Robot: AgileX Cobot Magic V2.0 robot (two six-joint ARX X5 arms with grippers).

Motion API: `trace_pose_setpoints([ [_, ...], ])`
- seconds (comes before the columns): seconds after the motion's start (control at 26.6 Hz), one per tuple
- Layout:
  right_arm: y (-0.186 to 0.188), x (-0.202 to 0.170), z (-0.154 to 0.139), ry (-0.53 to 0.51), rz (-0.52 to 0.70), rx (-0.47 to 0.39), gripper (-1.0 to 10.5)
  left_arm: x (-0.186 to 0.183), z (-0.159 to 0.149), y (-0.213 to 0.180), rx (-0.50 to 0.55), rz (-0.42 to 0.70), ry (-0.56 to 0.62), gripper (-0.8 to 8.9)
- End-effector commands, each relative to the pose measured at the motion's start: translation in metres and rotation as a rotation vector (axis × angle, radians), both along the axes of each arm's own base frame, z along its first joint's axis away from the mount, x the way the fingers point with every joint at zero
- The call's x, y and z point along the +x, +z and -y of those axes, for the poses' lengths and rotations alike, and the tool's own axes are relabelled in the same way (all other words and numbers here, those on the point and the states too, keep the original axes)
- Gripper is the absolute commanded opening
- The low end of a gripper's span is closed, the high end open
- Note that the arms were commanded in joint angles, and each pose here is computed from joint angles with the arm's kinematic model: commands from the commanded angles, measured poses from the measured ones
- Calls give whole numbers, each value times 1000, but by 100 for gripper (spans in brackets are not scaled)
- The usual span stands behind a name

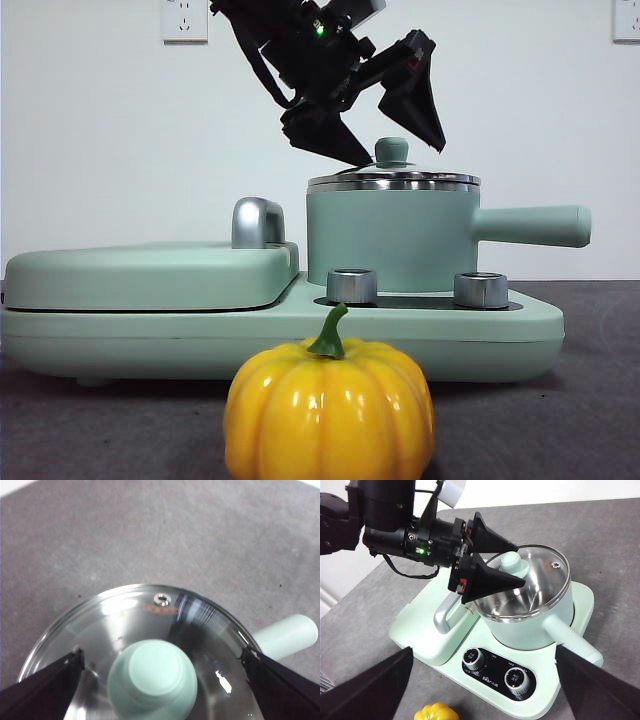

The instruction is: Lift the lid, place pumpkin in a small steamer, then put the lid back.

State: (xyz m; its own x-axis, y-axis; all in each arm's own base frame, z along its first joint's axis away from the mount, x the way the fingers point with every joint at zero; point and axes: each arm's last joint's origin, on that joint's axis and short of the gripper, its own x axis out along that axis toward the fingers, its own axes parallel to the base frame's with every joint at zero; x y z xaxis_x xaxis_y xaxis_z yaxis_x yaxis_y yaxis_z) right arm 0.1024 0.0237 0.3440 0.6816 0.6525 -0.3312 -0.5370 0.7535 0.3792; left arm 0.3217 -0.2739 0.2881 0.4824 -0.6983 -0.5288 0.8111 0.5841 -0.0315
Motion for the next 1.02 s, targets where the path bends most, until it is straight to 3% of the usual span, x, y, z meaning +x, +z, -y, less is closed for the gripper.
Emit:
trace_pose_setpoints([
  [0.04,4,0,0,2,12,10,452,3,6,-2,-1,10,-7,481],
  [0.15,4,0,0,1,11,10,452,3,6,-2,1,11,-8,314],
  [0.23,4,0,0,1,11,10,452,3,6,-2,3,14,-10,268],
  [0.41,4,0,0,1,11,10,452,3,4,-5,71,39,-17,234],
  [0.6,4,0,0,1,11,10,452,3,4,-5,75,46,-21,231],
  [0.83,4,0,0,0,7,14,452,3,4,-5,74,45,-21,55],
  [1.02,4,0,0,0,7,15,452,0,2,9,38,53,-5,54],
])
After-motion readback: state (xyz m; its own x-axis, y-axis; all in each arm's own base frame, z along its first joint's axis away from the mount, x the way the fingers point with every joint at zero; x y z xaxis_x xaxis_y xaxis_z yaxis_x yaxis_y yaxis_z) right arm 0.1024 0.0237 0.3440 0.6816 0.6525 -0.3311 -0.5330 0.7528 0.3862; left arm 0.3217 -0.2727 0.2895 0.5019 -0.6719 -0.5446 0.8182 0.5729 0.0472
